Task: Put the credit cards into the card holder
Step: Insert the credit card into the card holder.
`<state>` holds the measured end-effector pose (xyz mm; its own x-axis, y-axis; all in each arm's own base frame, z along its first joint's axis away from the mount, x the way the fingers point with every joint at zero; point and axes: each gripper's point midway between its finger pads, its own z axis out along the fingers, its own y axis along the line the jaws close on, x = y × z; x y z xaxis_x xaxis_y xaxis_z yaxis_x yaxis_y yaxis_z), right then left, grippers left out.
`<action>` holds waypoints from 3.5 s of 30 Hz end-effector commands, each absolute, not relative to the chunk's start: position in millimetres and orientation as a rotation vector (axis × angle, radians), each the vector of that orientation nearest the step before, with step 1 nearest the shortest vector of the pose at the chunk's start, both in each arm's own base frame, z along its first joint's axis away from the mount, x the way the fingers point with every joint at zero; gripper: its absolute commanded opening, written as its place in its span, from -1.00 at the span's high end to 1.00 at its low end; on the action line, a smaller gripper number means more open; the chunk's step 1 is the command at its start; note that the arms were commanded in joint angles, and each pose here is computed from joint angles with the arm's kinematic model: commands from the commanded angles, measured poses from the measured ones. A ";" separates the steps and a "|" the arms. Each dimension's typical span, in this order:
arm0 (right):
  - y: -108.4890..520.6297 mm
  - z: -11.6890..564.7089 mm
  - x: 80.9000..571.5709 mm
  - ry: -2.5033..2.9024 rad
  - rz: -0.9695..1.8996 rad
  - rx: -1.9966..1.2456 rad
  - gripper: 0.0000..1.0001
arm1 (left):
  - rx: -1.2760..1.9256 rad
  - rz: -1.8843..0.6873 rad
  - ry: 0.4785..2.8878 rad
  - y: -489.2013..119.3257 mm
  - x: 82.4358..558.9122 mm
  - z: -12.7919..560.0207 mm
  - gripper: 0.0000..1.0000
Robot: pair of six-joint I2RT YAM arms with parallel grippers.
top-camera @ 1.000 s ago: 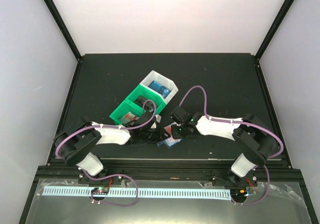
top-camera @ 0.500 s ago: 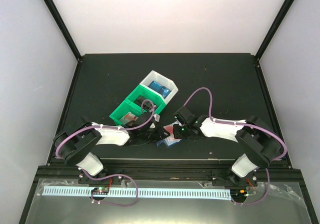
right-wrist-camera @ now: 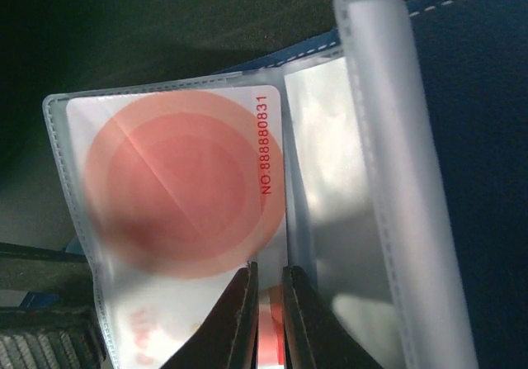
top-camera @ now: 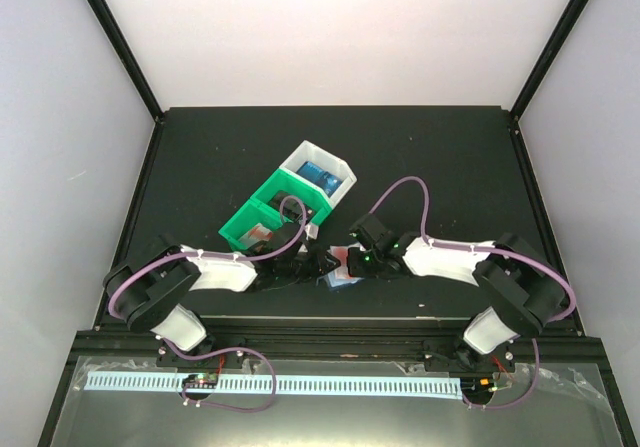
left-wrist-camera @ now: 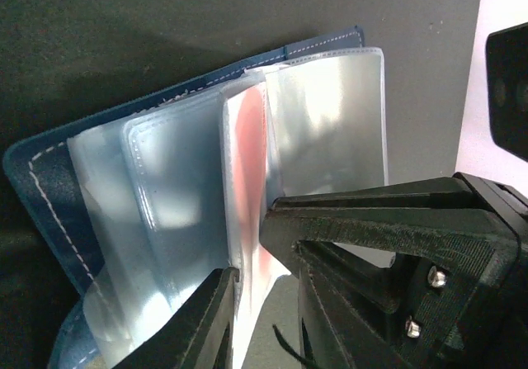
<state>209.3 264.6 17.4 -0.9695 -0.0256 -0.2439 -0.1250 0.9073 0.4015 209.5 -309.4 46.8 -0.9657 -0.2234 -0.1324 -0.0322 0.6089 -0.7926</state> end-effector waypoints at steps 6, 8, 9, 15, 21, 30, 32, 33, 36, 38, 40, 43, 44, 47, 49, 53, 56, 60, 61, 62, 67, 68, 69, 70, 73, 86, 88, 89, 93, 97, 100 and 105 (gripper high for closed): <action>271.2 11.5 181.7 2.919 0.819 -0.081 0.77 | -0.155 -1.455 2.529 -333.3 214.2 71.2 0.59; 272.3 12.6 182.7 2.911 0.847 -0.068 0.76 | -0.163 -1.440 2.555 -333.4 213.1 65.8 0.60; 272.5 12.9 182.3 2.910 0.857 -0.065 0.77 | -0.165 -1.432 2.566 -333.1 212.7 63.5 0.60; 267.2 9.1 183.6 2.913 0.855 -0.020 0.76 | -0.204 -1.436 2.625 -333.9 206.3 53.6 0.66; 259.1 14.4 191.0 2.884 0.781 -0.013 0.75 | -0.202 -1.301 2.665 -325.4 210.9 47.5 0.91; 227.3 55.0 213.0 2.761 0.531 -0.017 0.42 | -0.047 -1.010 2.737 -305.5 214.6 48.3 0.97; 220.2 61.3 216.1 2.738 0.486 -0.011 0.35 | -0.009 -0.938 2.764 -300.8 214.4 49.5 0.97; 216.7 63.1 217.1 2.730 0.464 -0.008 0.32 | 0.006 -0.889 2.793 -296.0 211.8 47.9 0.97; 211.0 66.3 218.8 2.709 0.433 -0.007 0.28 | 0.030 -0.779 2.823 -288.3 213.6 53.1 0.96; 209.1 66.0 218.3 2.705 0.430 -0.006 0.27 | 0.026 -0.698 2.857 -281.6 212.6 53.7 0.96; 207.7 64.4 217.6 2.699 0.433 -0.003 0.26 | 0.010 -0.635 2.888 -277.1 211.0 53.3 0.96; 204.9 61.3 221.0 2.684 0.404 -0.003 0.22 | -0.032 -0.605 2.909 -274.6 207.6 52.9 0.95; 205.7 59.9 223.3 2.679 0.397 -0.012 0.21 | -0.042 -0.600 2.908 -274.4 206.7 53.4 0.95; 213.3 55.2 230.2 2.690 0.375 -0.076 0.21 | -0.068 -0.580 2.914 -273.6 203.6 52.7 0.95; 215.0 49.4 235.0 2.708 0.327 -0.123 0.20 | -0.084 -0.572 2.919 -272.8 201.5 51.1 0.93; 220.5 38.2 238.3 2.735 0.288 -0.208 0.21 | -0.119 -0.562 2.925 -271.7 197.1 50.4 0.84; 226.7 33.9 235.7 2.750 0.316 -0.262 0.21 | -0.162 -0.550 2.924 -269.3 193.8 50.6 0.71; 232.4 26.5 228.8 2.774 0.369 -0.303 0.21 | -0.181 -0.597 2.902 -275.3 194.5 55.6 0.44; 232.5 24.1 227.6 2.784 0.368 -0.306 0.21 | -0.176 -0.605 2.900 -277.6 195.4 57.5 0.40; 232.2 22.2 226.6 2.790 0.364 -0.309 0.21 | -0.168 -0.612 2.898 -280.0 196.1 59.0 0.38; 230.3 17.8 225.0 2.800 0.354 -0.308 0.22 | -0.084 -0.761 2.860 -304.1 198.9 72.4 0.27; 230.3 17.8 225.1 2.801 0.356 -0.304 0.22 | -0.060 -0.805 2.850 -310.1 198.5 75.5 0.26; 230.6 18.2 225.1 2.798 0.359 -0.301 0.22 | -0.039 -0.847 2.838 -315.6 198.2 78.8 0.25; 230.5 18.2 225.1 2.798 0.362 -0.294 0.22 | -0.018 -0.881 2.824 -320.6 198.0 82.9 0.22; 229.5 17.4 224.4 2.799 0.364 -0.279 0.22 | 0.051 -0.954 2.798 -332.6 196.2 91.5 0.17; 207.8 65.7 233.9 2.632 0.352 -0.138 0.22 | 0.130 -0.950 2.729 -339.9 204.0 102.3 0.09; 208.7 76.3 233.6 2.611 0.369 -0.166 0.22 | 0.135 -0.898 2.691 -333.5 210.4 111.2 0.05; 210.1 80.5 233.0 2.607 0.381 -0.180 0.22 | 0.138 -0.866 2.669 -329.0 214.3 116.1 -0.01; 220.9 91.2 229.5 2.603 0.448 -0.237 0.22 | 0.192 -0.717 2.574 -306.4 229.6 138.4 -0.22; 243.7 100.8 223.8 2.588 0.534 -0.323 0.21 | 0.252 -0.567 2.522 -278.1 238.2 157.3 -0.33; 266.8 104.6 217.2 2.580 0.581 -0.402 0.21 | 0.248 -0.473 2.511 -255.2 241.4 161.4 -0.42; 298.8 92.0 210.0 2.605 0.471 -0.516 0.20 | 0.169 -0.427 2.514 -223.2 242.7 161.1 -0.48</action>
